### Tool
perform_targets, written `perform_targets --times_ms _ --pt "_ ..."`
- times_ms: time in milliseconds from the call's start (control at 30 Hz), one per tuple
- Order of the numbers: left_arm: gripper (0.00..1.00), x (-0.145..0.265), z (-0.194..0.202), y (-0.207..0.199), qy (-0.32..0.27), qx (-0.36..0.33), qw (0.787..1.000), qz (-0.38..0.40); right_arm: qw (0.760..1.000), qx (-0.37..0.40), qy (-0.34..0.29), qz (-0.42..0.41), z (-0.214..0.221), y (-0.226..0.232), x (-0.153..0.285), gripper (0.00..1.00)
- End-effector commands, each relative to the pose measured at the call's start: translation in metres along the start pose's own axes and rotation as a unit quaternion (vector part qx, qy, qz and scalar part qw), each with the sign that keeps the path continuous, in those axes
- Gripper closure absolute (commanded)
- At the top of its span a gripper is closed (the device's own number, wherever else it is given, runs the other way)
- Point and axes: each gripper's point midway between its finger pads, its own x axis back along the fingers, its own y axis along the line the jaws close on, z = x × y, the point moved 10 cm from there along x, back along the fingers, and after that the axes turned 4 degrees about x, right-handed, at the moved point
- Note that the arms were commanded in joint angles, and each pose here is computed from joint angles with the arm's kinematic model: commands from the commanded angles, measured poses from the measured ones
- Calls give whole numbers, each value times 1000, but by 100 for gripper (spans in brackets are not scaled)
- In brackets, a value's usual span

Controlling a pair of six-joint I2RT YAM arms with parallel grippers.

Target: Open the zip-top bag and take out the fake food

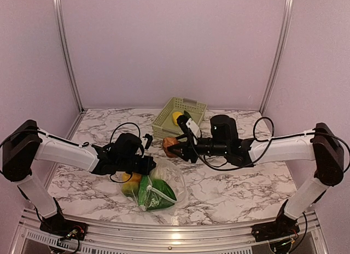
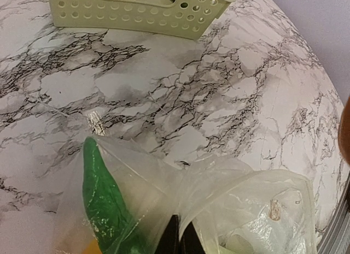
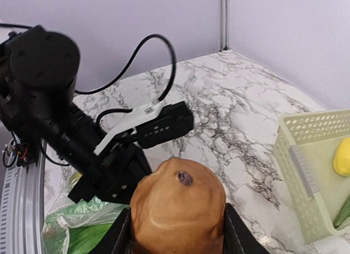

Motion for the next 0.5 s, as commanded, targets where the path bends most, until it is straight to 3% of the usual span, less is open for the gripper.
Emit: perform_targets --times_ms 0,200,467 --pt "100 -1 2 8 6 0 1000 -27 995 -30 -70 59 -42 -53 3 72" --pt "100 4 0 11 -3 -1 999 -36 975 -80 -45 204 -46 -155 -9 72" --pt "100 3 -2 11 -11 0 999 -36 944 -95 6 317 -27 -250 -33 73"
